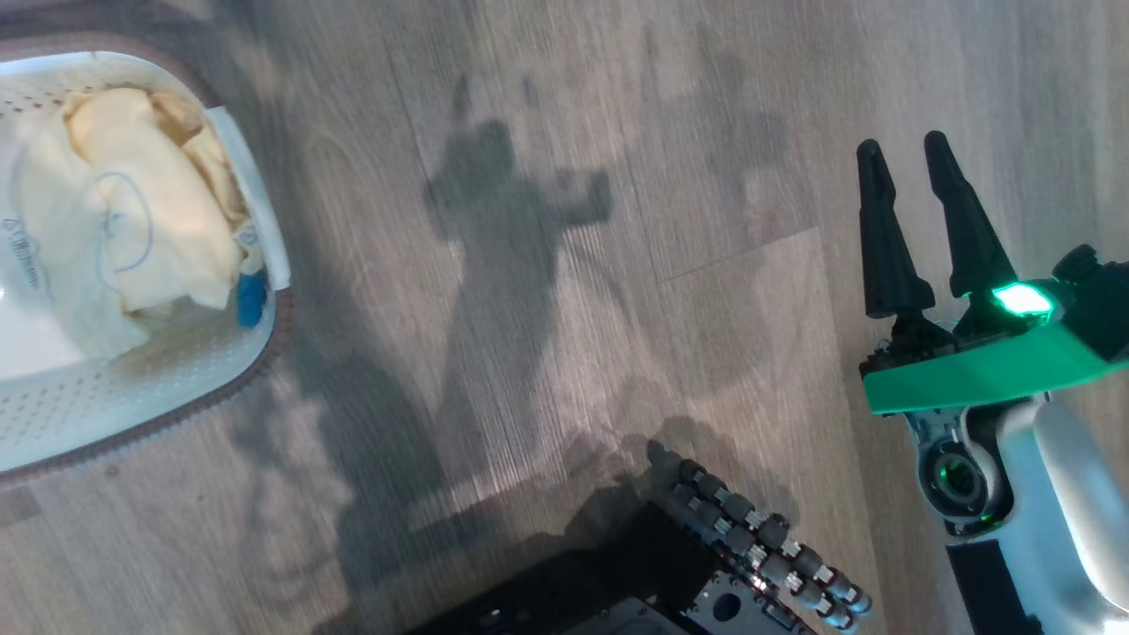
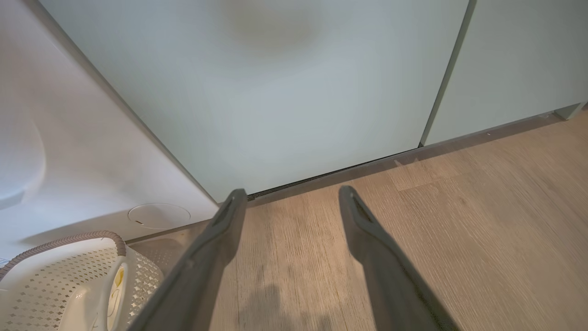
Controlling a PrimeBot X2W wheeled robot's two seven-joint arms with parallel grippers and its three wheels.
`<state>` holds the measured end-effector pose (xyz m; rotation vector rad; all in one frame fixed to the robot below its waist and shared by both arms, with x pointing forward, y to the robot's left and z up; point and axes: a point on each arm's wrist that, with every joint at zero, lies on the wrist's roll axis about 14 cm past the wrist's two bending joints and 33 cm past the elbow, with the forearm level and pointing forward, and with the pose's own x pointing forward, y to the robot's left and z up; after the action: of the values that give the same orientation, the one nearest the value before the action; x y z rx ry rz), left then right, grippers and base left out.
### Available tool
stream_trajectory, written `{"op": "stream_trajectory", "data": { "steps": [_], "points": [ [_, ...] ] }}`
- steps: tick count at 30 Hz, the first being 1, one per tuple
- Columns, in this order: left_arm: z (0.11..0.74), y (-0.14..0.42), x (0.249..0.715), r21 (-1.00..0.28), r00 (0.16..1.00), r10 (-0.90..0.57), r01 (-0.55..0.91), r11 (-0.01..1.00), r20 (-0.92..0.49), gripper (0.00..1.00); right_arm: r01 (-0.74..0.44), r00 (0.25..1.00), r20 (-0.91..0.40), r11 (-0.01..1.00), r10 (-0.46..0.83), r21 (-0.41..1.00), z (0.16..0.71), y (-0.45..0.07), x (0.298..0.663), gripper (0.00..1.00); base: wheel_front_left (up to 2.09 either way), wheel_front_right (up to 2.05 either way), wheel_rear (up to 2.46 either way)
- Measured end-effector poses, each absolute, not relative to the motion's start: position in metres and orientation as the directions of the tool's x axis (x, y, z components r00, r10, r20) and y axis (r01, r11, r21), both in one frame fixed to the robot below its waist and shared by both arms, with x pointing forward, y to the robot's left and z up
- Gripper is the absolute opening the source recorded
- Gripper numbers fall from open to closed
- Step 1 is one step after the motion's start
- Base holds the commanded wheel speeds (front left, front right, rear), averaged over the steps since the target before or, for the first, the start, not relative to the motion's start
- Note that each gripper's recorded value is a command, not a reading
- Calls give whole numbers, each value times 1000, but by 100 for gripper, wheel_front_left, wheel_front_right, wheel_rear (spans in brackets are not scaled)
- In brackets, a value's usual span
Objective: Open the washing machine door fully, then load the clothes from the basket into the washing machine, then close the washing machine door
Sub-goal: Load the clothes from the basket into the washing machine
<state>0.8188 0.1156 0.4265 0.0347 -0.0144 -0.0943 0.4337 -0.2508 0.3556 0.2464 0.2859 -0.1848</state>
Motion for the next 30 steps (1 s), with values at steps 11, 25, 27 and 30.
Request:
{"op": "stream_trajectory", "data": {
  "steps": [11, 25, 27, 30],
  "points": [
    [363, 109, 818, 45, 981, -112, 120, 992, -158, 0, 227, 936, -317, 951, -154, 208, 350, -253, 431, 100, 0, 0, 0],
    [383, 101, 810, -15, 976, -157, 156, 988, -149, 100, 209, 950, -279, 952, -142, 224, 357, -250, 441, 100, 0, 0, 0],
    [388, 100, 807, -27, 976, -162, 159, 987, -146, 100, 205, 953, -266, 952, -141, 228, 360, -250, 444, 100, 0, 0, 0],
    [391, 98, 798, -32, 974, -172, 169, 985, -145, 100, 193, 960, -244, 954, -135, 229, 366, -249, 448, 100, 0, 0, 0]
  ]
}}
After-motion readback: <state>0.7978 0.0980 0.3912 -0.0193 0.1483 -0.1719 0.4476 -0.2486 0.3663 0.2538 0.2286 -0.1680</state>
